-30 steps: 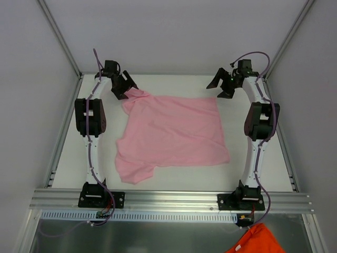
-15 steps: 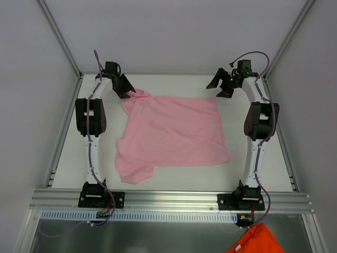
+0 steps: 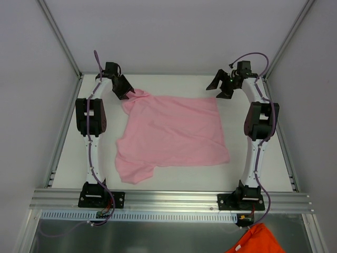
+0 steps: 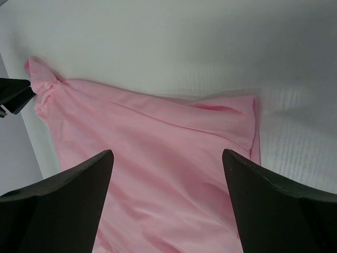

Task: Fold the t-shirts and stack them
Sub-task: Flatten out the tshirt

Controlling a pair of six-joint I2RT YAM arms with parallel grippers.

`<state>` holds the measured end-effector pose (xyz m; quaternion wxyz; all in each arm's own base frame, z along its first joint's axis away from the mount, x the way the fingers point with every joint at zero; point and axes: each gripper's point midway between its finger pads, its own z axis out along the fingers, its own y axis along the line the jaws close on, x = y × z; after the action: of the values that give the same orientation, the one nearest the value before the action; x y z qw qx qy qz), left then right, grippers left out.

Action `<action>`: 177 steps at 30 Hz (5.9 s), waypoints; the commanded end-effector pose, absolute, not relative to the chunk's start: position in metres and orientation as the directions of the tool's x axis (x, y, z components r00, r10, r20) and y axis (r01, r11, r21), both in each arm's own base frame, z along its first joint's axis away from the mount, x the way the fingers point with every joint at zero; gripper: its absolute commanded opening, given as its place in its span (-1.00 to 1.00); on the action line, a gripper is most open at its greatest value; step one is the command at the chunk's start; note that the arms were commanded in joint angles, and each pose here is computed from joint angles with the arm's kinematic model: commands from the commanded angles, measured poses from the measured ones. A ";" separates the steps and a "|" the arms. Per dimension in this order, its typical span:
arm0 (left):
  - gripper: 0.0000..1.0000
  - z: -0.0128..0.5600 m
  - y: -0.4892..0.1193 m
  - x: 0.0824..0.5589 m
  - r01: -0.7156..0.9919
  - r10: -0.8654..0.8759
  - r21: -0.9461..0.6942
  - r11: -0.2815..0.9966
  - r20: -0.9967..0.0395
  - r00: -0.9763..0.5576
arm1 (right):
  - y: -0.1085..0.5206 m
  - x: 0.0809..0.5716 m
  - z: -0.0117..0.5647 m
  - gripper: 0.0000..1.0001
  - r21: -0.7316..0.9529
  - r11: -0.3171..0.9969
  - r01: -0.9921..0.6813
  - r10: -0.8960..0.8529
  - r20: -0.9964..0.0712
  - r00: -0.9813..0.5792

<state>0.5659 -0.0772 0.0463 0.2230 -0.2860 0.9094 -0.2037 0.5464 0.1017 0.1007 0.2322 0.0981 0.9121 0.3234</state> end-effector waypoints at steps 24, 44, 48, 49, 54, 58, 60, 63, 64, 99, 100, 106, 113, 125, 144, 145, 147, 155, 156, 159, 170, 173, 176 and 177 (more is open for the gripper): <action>0.61 0.112 -0.078 0.588 -0.311 -0.571 -0.530 0.789 -0.445 -0.690 | 0.142 0.480 0.160 0.75 0.524 0.833 -0.176 0.140 -0.509 -0.850; 0.75 0.203 -0.076 0.480 -0.242 -0.566 -0.562 0.791 -0.522 -0.638 | 0.119 0.381 0.203 0.78 0.310 0.932 -0.186 0.029 -0.577 -0.816; 0.76 0.195 -0.076 0.470 -0.238 -0.555 -0.553 0.798 -0.520 -0.649 | 0.112 0.374 0.206 0.77 0.283 0.942 -0.181 0.016 -0.577 -0.816; 0.75 0.196 -0.076 0.469 -0.235 -0.551 -0.554 0.799 -0.519 -0.653 | 0.111 0.374 0.206 0.77 0.280 0.943 -0.179 0.017 -0.578 -0.816; 0.75 0.200 -0.076 0.472 -0.229 -0.549 -0.554 0.801 -0.525 -0.650 | 0.110 0.371 0.207 0.77 0.276 0.945 -0.174 0.018 -0.575 -0.818; 0.75 0.202 -0.076 0.474 -0.232 -0.548 -0.551 0.802 -0.525 -0.651 | 0.109 0.369 0.208 0.77 0.274 0.946 -0.173 0.018 -0.579 -0.815; 0.74 0.200 -0.075 0.477 -0.241 -0.553 -0.548 0.801 -0.523 -0.648 | 0.107 0.369 0.207 0.77 0.272 0.948 -0.168 0.021 -0.577 -0.817; 0.74 0.178 -0.075 0.486 -0.281 -0.558 -0.533 0.798 -0.478 -0.678 | 0.107 0.376 0.201 0.78 0.291 0.945 -0.146 0.045 -0.562 -0.826; 0.73 0.166 -0.077 0.498 -0.295 -0.559 -0.529 0.795 -0.454 -0.694 | 0.109 0.380 0.199 0.78 0.316 0.939 -0.132 0.067 -0.549 -0.833; 0.67 0.124 -0.099 0.289 -0.340 -0.536 -0.508 0.791 -0.311 -0.785 | 0.079 0.258 0.200 0.77 0.250 0.968 0.024 0.145 -0.475 -0.868; 0.65 0.132 -0.098 0.280 -0.342 -0.558 -0.528 0.777 -0.327 -0.763 | 0.077 0.249 0.191 0.77 0.246 0.969 0.035 0.146 -0.450 -0.881; 0.64 0.122 -0.084 0.222 -0.389 -0.571 -0.480 0.786 -0.322 -0.755 | 0.076 0.224 0.173 0.77 0.260 0.964 0.053 0.162 -0.418 -0.894; 0.65 0.094 -0.085 0.174 -0.440 -0.583 -0.465 0.769 -0.226 -0.780 | 0.081 0.217 0.170 0.77 0.285 0.957 0.049 0.165 -0.400 -0.902; 0.62 0.067 -0.101 0.148 -0.542 -0.657 -0.499 0.676 -0.077 -0.750 | 0.087 0.202 0.159 0.76 0.280 0.959 0.052 0.148 -0.336 -0.930; 0.57 0.057 -0.057 0.162 -0.662 -0.729 -0.309 0.683 -0.244 -0.639 | 0.084 0.174 0.147 0.75 0.263 0.964 0.043 0.122 -0.290 -0.949; 0.57 0.056 -0.056 0.162 -0.669 -0.733 -0.300 0.680 -0.247 -0.634 | 0.083 0.173 0.147 0.75 0.260 0.965 0.046 0.123 -0.290 -0.949; 0.57 0.053 -0.051 0.161 -0.682 -0.736 -0.279 0.677 -0.257 -0.626 | 0.083 0.171 0.145 0.76 0.258 0.965 0.047 0.123 -0.286 -0.950; 0.58 0.037 -0.049 0.160 -0.699 -0.740 -0.243 0.672 -0.244 -0.627 | 0.081 0.167 0.148 0.76 0.254 0.966 0.042 0.117 -0.288 -0.951; 0.58 0.035 -0.051 0.163 -0.694 -0.740 -0.255 0.673 -0.248 -0.626 | 0.081 0.167 0.150 0.76 0.255 0.966 0.040 0.116 -0.292 -0.949; 0.57 0.028 -0.055 0.165 -0.686 -0.736 -0.266 0.677 -0.237 -0.634 | 0.081 0.167 0.152 0.76 0.256 0.966 0.037 0.115 -0.298 -0.948; 0.55 0.018 -0.057 0.177 -0.667 -0.713 -0.252 0.701 -0.248 -0.656 | 0.075 0.157 0.130 0.76 0.217 0.974 0.071 0.122 -0.236 -0.964; 0.54 0.017 -0.057 0.178 -0.667 -0.712 -0.250 0.702 -0.249 -0.657 | 0.076 0.157 0.110 0.74 0.207 0.972 0.107 0.145 -0.174 -0.974; 0.53 0.019 -0.056 0.179 -0.668 -0.714 -0.252 0.700 -0.256 -0.651 | 0.074 0.163 0.097 0.69 0.168 0.976 0.137 0.161 -0.139 -0.977; 0.53 0.021 -0.056 0.180 -0.668 -0.716 -0.255 0.699 -0.260 -0.649 | 0.072 0.165 0.095 0.69 0.150 0.977 0.149 0.169 -0.128 -0.977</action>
<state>0.1765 -0.0599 0.0198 0.1603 -0.3874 0.9042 -0.0819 0.1554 0.0748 0.1027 0.0728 0.0620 0.9912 0.0919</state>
